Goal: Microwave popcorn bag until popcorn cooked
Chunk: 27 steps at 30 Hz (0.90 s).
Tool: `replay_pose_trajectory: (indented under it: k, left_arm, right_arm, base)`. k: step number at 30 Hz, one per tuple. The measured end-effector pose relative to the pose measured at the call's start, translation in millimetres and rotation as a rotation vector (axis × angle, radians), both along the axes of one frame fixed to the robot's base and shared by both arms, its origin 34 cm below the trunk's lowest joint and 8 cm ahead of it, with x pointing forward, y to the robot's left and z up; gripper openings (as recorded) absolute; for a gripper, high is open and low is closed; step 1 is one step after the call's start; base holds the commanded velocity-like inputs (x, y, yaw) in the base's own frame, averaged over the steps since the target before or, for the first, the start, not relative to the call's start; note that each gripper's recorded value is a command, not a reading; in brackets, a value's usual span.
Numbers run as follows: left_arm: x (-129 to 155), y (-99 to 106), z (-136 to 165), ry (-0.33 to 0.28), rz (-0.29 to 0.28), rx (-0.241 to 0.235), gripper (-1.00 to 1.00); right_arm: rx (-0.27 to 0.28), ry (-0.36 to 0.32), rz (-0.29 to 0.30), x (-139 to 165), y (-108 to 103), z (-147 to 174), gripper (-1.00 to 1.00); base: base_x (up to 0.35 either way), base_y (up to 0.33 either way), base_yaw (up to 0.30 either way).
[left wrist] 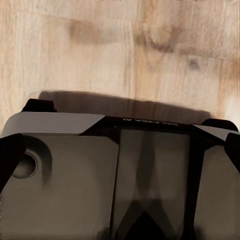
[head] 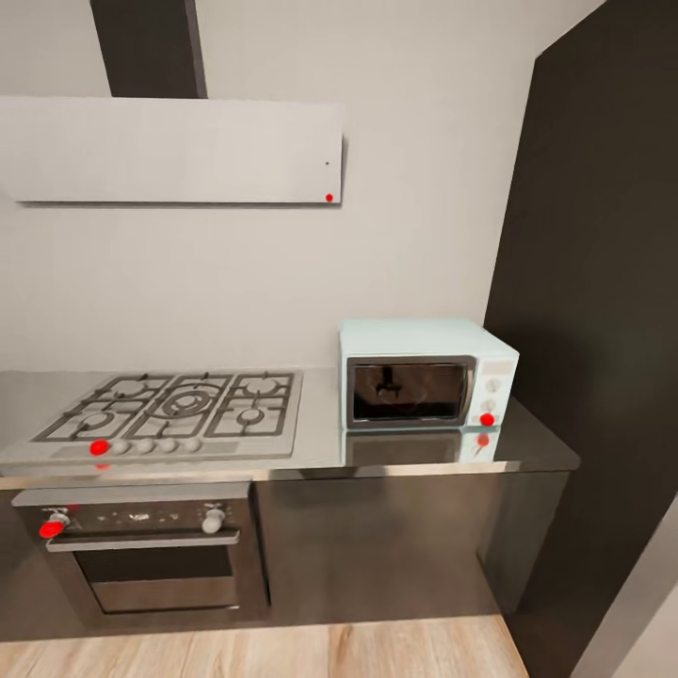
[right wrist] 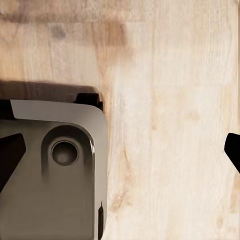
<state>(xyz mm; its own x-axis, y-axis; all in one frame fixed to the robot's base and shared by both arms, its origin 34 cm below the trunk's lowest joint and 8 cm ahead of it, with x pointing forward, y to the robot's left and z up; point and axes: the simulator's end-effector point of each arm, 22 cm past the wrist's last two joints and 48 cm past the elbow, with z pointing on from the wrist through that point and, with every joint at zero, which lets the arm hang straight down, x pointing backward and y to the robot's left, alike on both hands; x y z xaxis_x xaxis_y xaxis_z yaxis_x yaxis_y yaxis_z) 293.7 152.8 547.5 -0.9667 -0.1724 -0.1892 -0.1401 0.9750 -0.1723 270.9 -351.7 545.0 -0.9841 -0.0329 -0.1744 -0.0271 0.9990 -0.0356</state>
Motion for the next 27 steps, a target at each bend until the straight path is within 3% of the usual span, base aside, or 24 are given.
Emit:
replay_pose_trajectory:
  k: [19, 27]
  left_arm:
    - [0.0, 1.5, -0.2, 0.001, 0.003, 0.001, 1.0]
    - [0.0, 1.5, -0.3, 0.001, 0.003, 0.001, 1.0]
  right_arm:
    - [0.0, 0.001, 0.0, -0.4, -0.4, 0.0, 1.0]
    - [0.0, 0.001, 0.0, 0.0, -0.1, -0.1, 1.0]
  base:
    - [0.226, -0.196, 0.0]
    - [0.062, -0.088, 0.0]
